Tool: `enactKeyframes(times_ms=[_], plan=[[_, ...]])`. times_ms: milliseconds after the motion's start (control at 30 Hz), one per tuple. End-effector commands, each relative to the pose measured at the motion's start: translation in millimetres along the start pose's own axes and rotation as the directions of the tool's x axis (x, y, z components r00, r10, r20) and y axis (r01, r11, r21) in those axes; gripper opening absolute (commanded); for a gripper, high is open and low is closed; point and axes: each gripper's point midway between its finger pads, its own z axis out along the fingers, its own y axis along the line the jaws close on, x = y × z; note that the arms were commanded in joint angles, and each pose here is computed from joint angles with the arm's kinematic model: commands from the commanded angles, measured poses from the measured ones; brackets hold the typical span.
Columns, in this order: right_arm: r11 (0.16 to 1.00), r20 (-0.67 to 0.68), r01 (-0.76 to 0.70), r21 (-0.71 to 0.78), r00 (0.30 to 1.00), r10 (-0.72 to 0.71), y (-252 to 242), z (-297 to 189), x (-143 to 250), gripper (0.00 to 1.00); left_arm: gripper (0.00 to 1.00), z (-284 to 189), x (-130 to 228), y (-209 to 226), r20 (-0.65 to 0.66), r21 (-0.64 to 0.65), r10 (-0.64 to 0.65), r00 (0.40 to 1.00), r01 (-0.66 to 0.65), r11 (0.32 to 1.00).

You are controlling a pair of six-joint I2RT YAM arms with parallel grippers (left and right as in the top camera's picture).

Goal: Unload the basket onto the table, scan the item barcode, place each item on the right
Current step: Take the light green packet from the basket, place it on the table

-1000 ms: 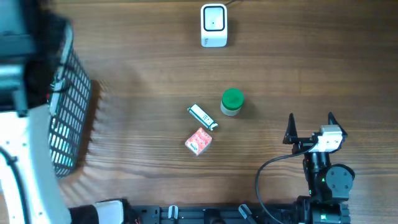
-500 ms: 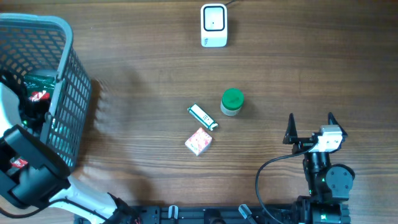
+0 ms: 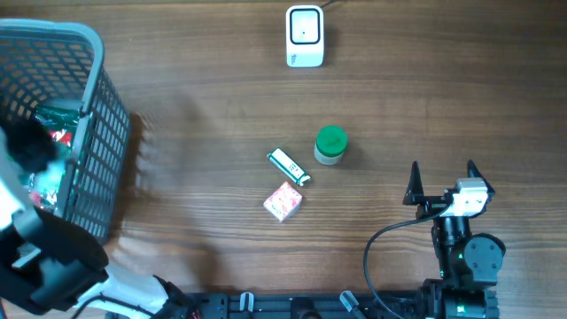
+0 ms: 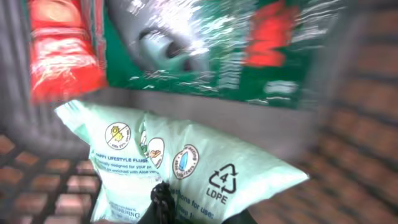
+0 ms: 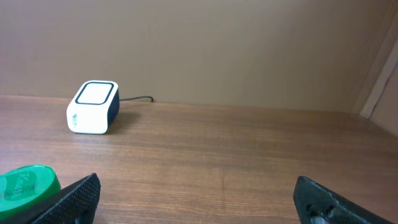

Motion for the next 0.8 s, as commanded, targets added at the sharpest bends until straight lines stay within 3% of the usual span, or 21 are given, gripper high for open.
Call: enactKeyframes(times_ms=[0,67,133,267,333,367,433,567,767], plan=[[1.0,0.008,-0.012,0.007,1.0,0.012,-1,0,-2,1.0,0.04,-150,6,-39,0.157,0.347,0.029,0.987,-0.083,0.934],[1.0,0.008,-0.012,0.007,1.0,0.012,-1,0,-2,1.0,0.04,-209,34,-44,0.231,0.459,0.072,0.97,-0.173,0.871],[1.0,0.008,-0.012,0.007,1.0,0.012,-1,0,-2,1.0,0.04,-245,86,-50,0.281,0.537,0.181,0.943,-0.311,0.785],[1.0,0.008,-0.012,0.007,1.0,0.012,-1,0,-2,1.0,0.04,-227,173,-55,0.317,0.408,0.465,0.827,-0.561,0.72],[1.0,0.008,-0.012,0.007,1.0,0.012,-1,0,-2,1.0,0.04,-190,227,-55,0.227,0.33,0.611,0.758,-0.65,0.684],[1.0,0.008,-0.012,0.007,1.0,0.012,-1,0,-2,1.0,0.04,-172,242,-53,0.19,0.289,0.626,0.756,-0.653,0.7],[1.0,0.008,-0.012,0.007,1.0,0.012,-1,0,-2,1.0,0.04,-116,257,-39,0.157,0.113,0.57,0.807,-0.588,0.801],[1.0,0.008,-0.012,0.007,1.0,0.012,-1,0,-2,1.0,0.04,-26,273,-9,0.09,-0.05,0.528,0.844,-0.526,0.849],[1.0,0.008,-0.012,0.007,1.0,0.012,-1,0,-2,1.0,0.04,84,305,32,-0.066,-0.043,0.524,0.849,-0.527,0.848]])
